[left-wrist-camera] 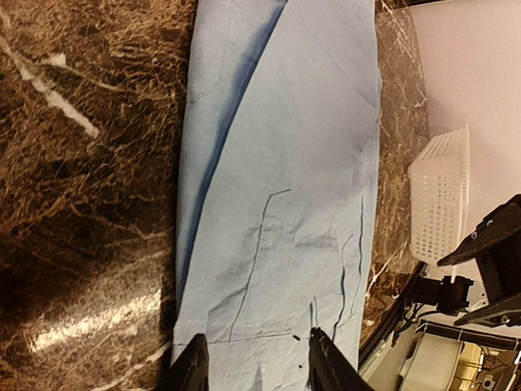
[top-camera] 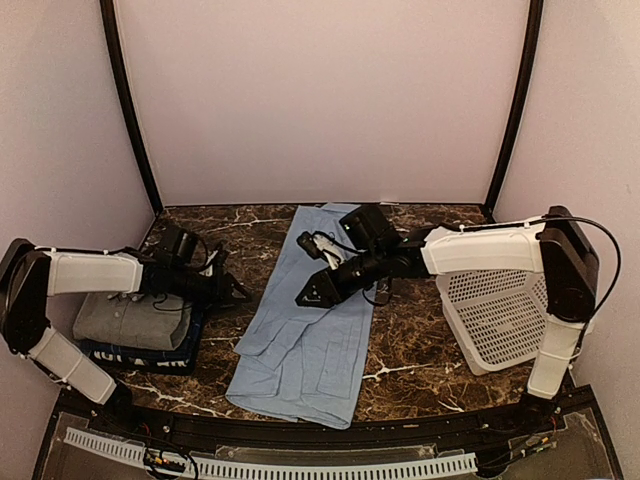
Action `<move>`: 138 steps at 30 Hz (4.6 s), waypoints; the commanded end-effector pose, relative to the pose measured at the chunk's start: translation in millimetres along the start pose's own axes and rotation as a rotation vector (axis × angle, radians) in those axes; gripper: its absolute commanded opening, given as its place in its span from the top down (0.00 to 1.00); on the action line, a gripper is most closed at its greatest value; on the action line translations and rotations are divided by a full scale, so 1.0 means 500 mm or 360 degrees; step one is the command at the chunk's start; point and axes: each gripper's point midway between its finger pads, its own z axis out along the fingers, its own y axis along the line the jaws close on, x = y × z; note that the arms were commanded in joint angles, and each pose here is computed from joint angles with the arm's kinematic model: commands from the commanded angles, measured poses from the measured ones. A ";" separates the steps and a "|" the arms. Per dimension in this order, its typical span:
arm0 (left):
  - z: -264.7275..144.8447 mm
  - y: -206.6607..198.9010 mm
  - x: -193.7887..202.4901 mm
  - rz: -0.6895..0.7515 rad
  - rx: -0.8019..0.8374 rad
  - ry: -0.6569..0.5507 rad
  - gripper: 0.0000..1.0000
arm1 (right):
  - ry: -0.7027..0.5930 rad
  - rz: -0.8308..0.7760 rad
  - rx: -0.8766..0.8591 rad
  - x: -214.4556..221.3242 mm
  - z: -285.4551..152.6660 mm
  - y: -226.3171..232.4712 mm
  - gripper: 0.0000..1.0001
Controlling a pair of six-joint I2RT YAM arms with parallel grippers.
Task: Fold and stack the long sleeve shirts
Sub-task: Fold the sleeve of the rectangle-folded shirt, then smooth out the rectangle-folded shirt at the center of the board.
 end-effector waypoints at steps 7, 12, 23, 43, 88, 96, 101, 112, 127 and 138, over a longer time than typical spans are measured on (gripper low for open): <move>-0.007 0.081 0.117 0.0078 -0.0357 0.0174 0.59 | -0.0211 0.0193 0.0250 0.007 -0.054 -0.068 0.58; -0.004 0.104 0.142 0.0091 -0.0474 0.0215 0.60 | -0.0276 0.0251 0.0255 0.009 -0.071 -0.086 0.58; 0.009 0.099 0.169 0.0092 -0.0496 0.0296 0.64 | -0.0312 0.0288 0.0260 0.024 -0.080 -0.098 0.60; 0.019 0.027 0.177 0.0172 -0.0455 0.0391 0.98 | -0.0346 0.0297 0.0271 0.048 -0.101 -0.097 0.63; 0.029 0.030 0.253 0.0001 -0.0353 0.0567 1.00 | -0.0418 0.0485 0.0687 -0.055 -0.080 -0.315 0.74; 0.022 0.025 0.253 0.0012 -0.0346 0.0563 1.00 | -0.0520 0.0471 0.0695 -0.150 -0.059 -0.388 0.84; 0.026 0.023 0.245 0.0033 -0.0349 0.0554 0.97 | -0.0546 0.0508 0.0663 -0.181 -0.022 -0.442 0.89; 0.014 0.005 0.215 0.0126 -0.0376 0.0485 0.80 | -0.0486 0.0611 0.0646 -0.167 0.028 -0.565 0.92; -0.004 -0.015 0.145 0.0216 -0.0400 0.0282 0.75 | -0.0464 0.0470 0.0549 -0.216 -0.047 -0.463 0.85; 0.017 -0.011 0.089 0.0185 -0.0356 0.0229 0.75 | -0.0362 0.0546 0.0550 -0.106 -0.025 -0.434 0.89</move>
